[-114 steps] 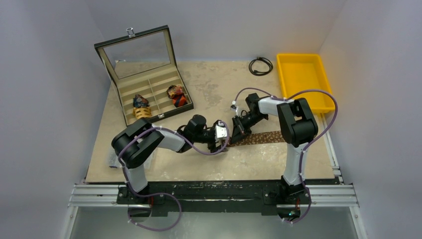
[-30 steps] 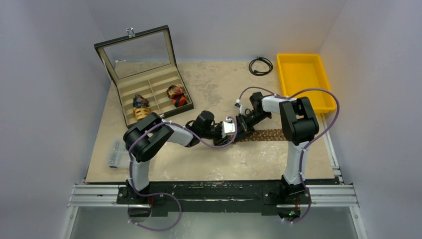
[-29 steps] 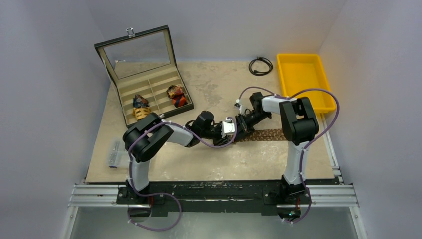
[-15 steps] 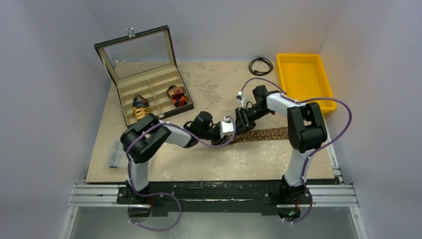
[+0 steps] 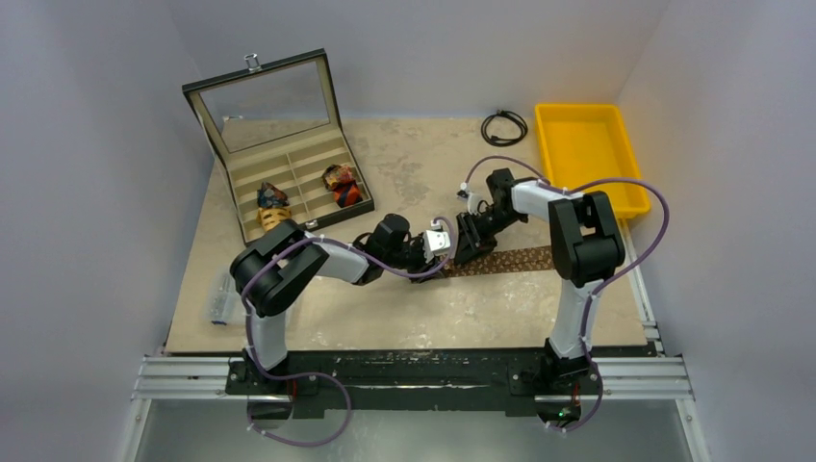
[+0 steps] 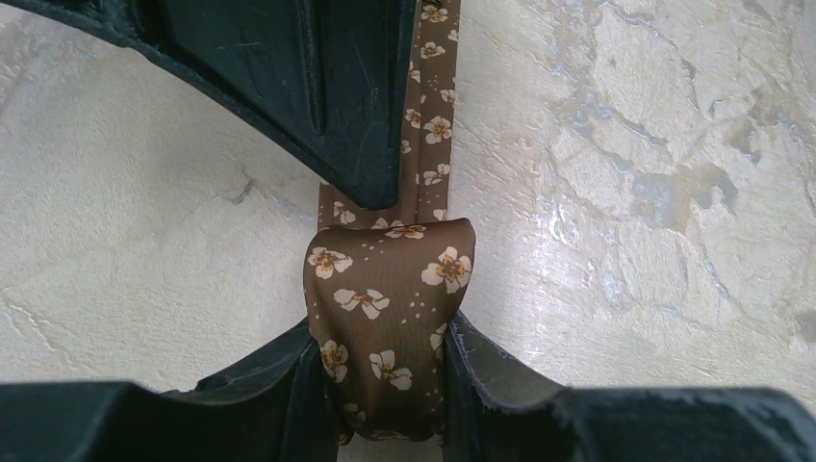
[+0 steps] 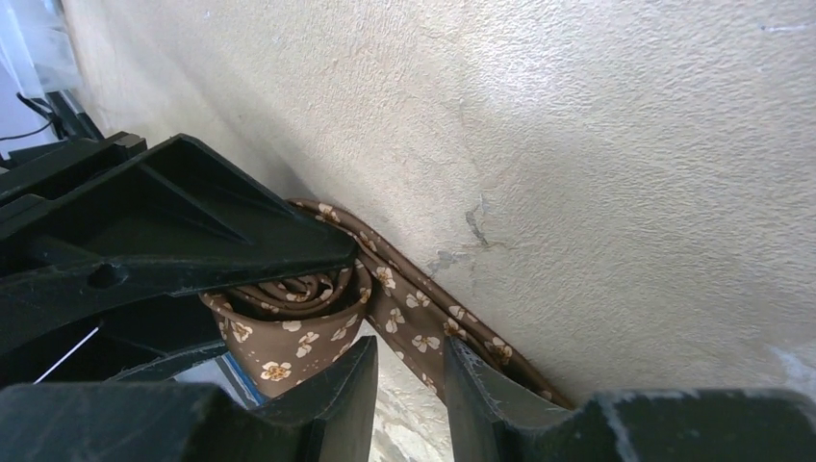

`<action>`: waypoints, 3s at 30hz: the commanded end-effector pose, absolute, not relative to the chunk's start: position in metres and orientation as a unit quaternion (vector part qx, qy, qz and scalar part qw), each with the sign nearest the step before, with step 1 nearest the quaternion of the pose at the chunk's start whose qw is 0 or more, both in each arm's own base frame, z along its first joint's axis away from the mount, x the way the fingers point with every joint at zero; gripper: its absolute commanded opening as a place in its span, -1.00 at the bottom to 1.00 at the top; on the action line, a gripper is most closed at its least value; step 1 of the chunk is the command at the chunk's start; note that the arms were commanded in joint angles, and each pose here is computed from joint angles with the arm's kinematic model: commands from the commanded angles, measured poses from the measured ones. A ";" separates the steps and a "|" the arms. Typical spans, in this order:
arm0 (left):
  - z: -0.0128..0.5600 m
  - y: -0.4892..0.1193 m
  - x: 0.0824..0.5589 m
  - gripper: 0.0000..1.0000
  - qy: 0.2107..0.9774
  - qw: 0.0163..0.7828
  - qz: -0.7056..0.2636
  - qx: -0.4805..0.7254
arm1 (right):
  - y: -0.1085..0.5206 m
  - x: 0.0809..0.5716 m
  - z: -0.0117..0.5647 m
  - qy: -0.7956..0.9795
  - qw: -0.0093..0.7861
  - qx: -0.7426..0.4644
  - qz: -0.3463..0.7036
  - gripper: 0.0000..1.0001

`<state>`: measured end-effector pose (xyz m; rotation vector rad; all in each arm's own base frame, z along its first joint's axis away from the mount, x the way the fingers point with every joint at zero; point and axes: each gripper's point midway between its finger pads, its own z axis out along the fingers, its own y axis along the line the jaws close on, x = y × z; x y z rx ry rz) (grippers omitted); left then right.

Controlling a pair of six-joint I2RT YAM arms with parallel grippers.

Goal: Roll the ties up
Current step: Roll the tie at the center of the board.

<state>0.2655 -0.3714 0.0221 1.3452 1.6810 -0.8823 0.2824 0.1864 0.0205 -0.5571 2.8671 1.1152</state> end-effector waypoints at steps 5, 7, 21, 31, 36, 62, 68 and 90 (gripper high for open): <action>0.007 -0.353 0.263 -0.53 0.702 0.366 -0.324 0.519 | 0.195 0.297 0.056 0.899 0.057 -0.210 0.380 -0.13; 0.006 -0.353 0.262 -0.52 0.701 0.366 -0.323 0.520 | 0.202 0.293 0.072 0.887 0.060 -0.205 0.408 -0.04; 0.005 -0.353 0.264 -0.49 0.702 0.361 -0.320 0.524 | 0.223 0.276 0.070 0.865 0.007 -0.205 0.458 0.02; 0.007 -0.355 0.261 -0.39 0.694 0.362 -0.326 0.530 | 0.221 0.282 0.056 0.872 -0.002 -0.197 0.448 -1.00; 0.020 -0.361 0.262 0.04 0.674 0.379 -0.348 0.530 | 0.206 0.277 0.033 0.892 -0.013 -0.187 0.410 -1.00; 0.021 -0.393 0.281 0.75 0.634 0.411 -0.358 0.549 | 0.193 0.287 0.026 0.902 0.011 -0.200 0.382 -1.00; 0.001 -0.386 0.271 0.32 0.637 0.390 -0.342 0.571 | 0.212 0.290 0.063 0.877 0.040 -0.220 0.425 -1.00; -0.003 -0.372 0.258 -0.24 0.642 0.368 -0.335 0.584 | 0.181 0.300 0.015 0.919 0.046 -0.218 0.325 -1.00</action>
